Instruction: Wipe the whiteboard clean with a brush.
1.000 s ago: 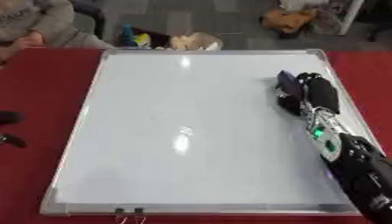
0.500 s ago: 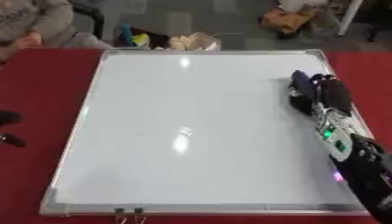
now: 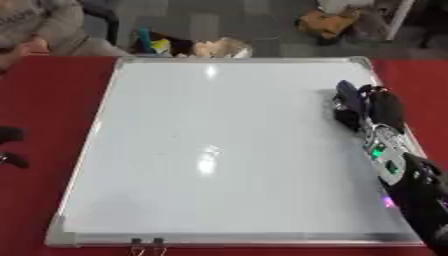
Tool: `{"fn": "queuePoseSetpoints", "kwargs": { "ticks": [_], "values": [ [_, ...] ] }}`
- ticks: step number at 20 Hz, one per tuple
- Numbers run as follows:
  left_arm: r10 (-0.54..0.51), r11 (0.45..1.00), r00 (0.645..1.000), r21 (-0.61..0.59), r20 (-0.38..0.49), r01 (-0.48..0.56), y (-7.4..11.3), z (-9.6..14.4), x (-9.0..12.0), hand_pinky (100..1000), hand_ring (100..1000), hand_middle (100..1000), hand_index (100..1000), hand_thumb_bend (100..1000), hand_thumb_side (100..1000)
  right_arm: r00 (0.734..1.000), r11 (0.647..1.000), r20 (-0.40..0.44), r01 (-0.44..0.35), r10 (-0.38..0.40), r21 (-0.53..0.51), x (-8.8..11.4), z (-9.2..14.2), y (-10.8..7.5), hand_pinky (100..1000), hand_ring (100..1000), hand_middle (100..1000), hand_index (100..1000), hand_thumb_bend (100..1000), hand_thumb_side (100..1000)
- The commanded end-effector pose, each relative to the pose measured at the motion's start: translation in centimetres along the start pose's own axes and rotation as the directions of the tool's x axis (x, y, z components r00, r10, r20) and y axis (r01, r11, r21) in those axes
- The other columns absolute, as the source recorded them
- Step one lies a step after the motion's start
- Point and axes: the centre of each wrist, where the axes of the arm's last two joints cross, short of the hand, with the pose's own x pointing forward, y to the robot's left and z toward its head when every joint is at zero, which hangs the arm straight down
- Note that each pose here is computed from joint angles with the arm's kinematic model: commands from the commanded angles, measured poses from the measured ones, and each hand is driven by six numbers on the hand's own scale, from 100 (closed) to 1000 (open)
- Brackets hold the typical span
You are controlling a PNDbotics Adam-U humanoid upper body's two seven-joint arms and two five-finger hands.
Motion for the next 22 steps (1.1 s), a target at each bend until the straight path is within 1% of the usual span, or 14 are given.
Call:
{"fn": "queuePoseSetpoints", "kwargs": {
  "ticks": [1,6,8,10,16,17,22],
  "values": [
    [-0.009,1.0,1.0,0.007,0.023,0.009,0.5,-0.3,0.5,423,696,533,605,245,946,0.998,0.993,-0.043,-0.03,0.034,0.11,-1.7,1.4,2.9,606,702,609,802,140,799],
    [-0.009,1.0,1.0,0.005,0.022,0.008,0.4,-0.2,0.5,423,696,533,605,245,946,0.998,0.992,0.007,-0.064,0.063,0.113,-0.6,1.4,2.8,618,713,623,802,125,808],
    [-0.008,1.0,1.0,0.005,0.021,0.008,0.4,-0.2,0.5,423,696,533,606,244,947,0.997,0.99,0.029,-0.076,0.073,0.119,-0.1,1.4,2.8,635,726,644,807,100,841],
    [-0.008,1.0,1.0,0.005,0.021,0.008,0.4,-0.2,0.5,423,696,533,606,244,947,0.995,0.988,0.057,-0.09,0.083,0.126,0.4,1.5,2.8,649,737,662,810,100,867],
    [-0.006,1.0,1.0,0.002,0.02,0.005,0.4,-0.2,0.5,423,696,533,606,244,947,0.979,0.979,0.161,-0.145,0.121,0.146,2.5,1.7,2.7,687,761,705,812,100,953],
    [-0.005,1.0,1.0,0.002,0.02,0.005,0.4,-0.2,0.5,423,696,533,606,244,947,0.976,0.977,0.176,-0.153,0.127,0.145,2.8,1.8,2.7,699,766,717,813,100,991],
    [-0.004,1.0,1.0,0.002,0.019,0.004,0.3,-0.1,0.4,423,696,533,606,245,947,0.96,0.974,0.241,-0.179,0.141,0.141,4.3,2.1,2.5,719,779,737,821,100,1000]
  ]
}}
